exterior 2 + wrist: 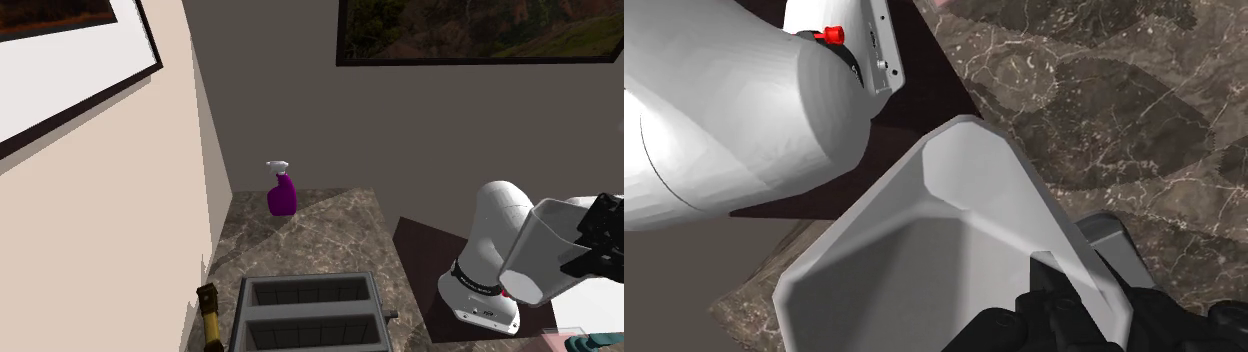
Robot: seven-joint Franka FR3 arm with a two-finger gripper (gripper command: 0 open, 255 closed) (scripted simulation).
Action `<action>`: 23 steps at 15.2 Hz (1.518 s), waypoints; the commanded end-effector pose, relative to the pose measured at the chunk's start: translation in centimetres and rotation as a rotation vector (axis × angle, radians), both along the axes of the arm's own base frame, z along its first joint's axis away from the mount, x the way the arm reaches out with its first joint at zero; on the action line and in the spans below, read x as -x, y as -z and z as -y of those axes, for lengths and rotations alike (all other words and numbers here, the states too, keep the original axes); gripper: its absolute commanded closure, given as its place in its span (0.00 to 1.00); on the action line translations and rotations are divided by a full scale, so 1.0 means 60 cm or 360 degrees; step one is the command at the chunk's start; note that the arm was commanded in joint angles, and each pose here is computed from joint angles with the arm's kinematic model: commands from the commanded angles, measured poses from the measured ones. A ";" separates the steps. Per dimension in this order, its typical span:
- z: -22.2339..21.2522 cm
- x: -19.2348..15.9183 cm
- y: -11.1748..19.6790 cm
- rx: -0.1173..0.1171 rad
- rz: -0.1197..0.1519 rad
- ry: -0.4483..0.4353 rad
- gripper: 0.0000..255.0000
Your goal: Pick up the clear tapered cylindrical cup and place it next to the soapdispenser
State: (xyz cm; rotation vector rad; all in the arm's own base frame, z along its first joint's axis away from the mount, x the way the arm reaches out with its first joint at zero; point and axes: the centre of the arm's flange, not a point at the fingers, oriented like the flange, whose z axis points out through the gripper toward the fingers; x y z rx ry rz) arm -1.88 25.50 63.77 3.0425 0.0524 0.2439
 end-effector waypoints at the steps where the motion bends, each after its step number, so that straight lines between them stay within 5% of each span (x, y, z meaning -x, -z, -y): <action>1: -0.004 0.017 0.008 0.0001 -0.0001 0.0001 1.00; 23: -0.004 0.017 0.202 0.0001 -0.0001 0.0001 1.00</action>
